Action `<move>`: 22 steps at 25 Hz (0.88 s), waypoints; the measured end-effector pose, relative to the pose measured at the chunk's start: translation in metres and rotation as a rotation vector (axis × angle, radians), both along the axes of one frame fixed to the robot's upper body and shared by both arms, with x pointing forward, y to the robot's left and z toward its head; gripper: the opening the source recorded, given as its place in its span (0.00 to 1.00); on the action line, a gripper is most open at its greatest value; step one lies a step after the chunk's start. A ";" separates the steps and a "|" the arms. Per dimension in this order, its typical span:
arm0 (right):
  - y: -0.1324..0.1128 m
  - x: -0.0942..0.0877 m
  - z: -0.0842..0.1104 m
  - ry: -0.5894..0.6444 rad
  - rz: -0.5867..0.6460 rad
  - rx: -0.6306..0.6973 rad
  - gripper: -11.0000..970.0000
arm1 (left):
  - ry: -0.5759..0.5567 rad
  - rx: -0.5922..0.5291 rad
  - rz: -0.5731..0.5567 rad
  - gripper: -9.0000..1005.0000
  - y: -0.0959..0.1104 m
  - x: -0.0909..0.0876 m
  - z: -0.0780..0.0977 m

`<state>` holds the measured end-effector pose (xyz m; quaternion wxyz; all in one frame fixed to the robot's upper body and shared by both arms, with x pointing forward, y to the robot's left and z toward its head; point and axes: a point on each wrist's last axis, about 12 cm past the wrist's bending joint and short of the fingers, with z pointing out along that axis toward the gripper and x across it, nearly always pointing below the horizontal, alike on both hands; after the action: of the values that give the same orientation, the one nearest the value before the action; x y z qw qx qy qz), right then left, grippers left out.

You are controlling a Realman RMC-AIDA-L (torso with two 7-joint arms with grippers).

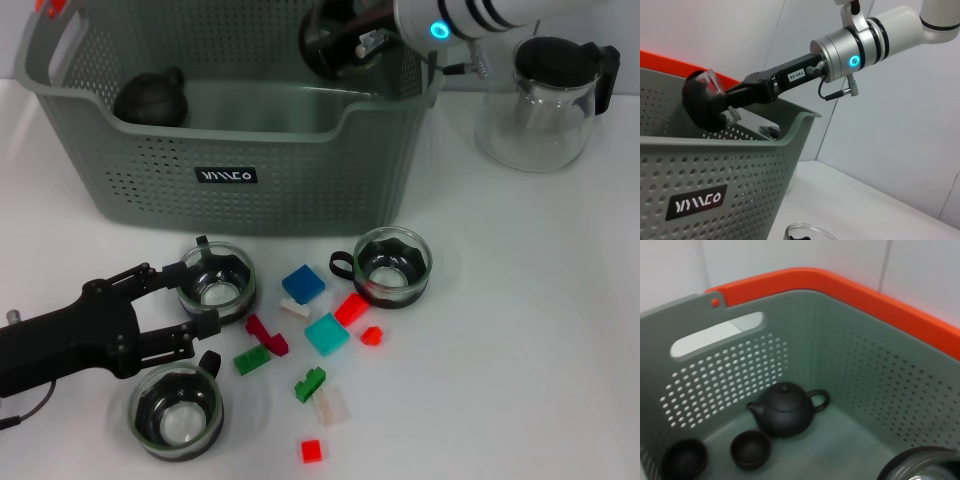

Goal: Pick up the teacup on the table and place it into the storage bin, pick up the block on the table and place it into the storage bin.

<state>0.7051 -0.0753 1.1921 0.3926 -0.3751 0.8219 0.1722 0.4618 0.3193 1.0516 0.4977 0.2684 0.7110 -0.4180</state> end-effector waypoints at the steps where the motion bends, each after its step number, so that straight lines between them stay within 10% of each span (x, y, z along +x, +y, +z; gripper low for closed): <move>1: -0.001 0.001 0.001 0.002 -0.006 0.003 0.07 | 0.000 -0.001 -0.001 0.87 0.000 0.000 0.000; 15: -0.002 0.005 0.007 0.023 -0.062 -0.042 0.07 | 0.001 -0.007 -0.005 0.87 -0.001 0.000 0.001; 22: -0.004 0.007 0.014 0.012 -0.067 -0.012 0.37 | 0.001 -0.006 -0.004 0.87 -0.001 0.000 0.001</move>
<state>0.7120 -0.0790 1.2065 0.3909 -0.3488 0.8374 0.1561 0.4623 0.3188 1.0525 0.4973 0.2679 0.7095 -0.4214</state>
